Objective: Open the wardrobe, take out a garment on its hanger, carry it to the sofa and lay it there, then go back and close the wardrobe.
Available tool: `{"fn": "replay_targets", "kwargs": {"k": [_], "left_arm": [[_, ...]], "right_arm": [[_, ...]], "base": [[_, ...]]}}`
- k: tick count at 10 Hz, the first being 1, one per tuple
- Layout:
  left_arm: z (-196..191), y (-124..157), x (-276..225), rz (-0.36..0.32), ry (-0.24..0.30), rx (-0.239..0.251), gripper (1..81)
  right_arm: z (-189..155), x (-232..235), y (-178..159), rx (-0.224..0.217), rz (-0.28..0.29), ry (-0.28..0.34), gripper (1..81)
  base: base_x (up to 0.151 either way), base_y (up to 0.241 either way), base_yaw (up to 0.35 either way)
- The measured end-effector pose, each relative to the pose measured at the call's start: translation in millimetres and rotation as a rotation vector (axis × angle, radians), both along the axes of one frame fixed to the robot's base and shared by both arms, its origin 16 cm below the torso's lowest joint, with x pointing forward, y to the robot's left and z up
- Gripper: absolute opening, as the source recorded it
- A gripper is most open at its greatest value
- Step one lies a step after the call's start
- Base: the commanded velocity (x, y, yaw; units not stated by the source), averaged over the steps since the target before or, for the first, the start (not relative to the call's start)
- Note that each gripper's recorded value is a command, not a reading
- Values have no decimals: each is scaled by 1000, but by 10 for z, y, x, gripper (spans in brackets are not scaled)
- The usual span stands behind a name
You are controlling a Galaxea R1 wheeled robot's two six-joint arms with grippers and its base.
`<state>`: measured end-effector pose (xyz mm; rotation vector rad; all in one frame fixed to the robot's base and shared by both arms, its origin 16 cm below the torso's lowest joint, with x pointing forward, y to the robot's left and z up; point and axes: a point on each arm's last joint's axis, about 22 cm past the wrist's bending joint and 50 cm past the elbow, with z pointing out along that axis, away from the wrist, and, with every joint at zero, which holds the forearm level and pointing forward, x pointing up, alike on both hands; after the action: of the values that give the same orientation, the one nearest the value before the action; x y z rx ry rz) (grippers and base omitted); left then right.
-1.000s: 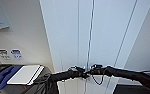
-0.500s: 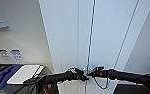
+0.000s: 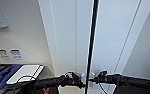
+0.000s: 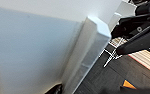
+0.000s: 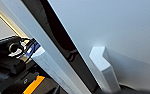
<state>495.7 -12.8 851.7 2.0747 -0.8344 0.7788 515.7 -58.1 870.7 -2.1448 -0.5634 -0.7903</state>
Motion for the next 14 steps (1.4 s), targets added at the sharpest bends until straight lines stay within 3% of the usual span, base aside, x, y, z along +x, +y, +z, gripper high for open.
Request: {"fn": "replay_targets", "kwargs": {"k": [4,7,11,14], "left_arm": [[247,345,-558,-61,11,-52,811],[333,653,-972,-67,28,-91,811],[245,1080,-1404,-7,1,-157,811],[202,1761,-1799,86,6,-141,811]], "right_arm": [[21,-580,-275,51,32,35,811],[17,-981,-548,82,38,34,811],[17,-1418,-951,104,16,39,811],[18,-1725,-1348,102,-28,54,811]], "base": [[0,0,0],[0,0,0],[0,0,0],[0,0,0]]}}
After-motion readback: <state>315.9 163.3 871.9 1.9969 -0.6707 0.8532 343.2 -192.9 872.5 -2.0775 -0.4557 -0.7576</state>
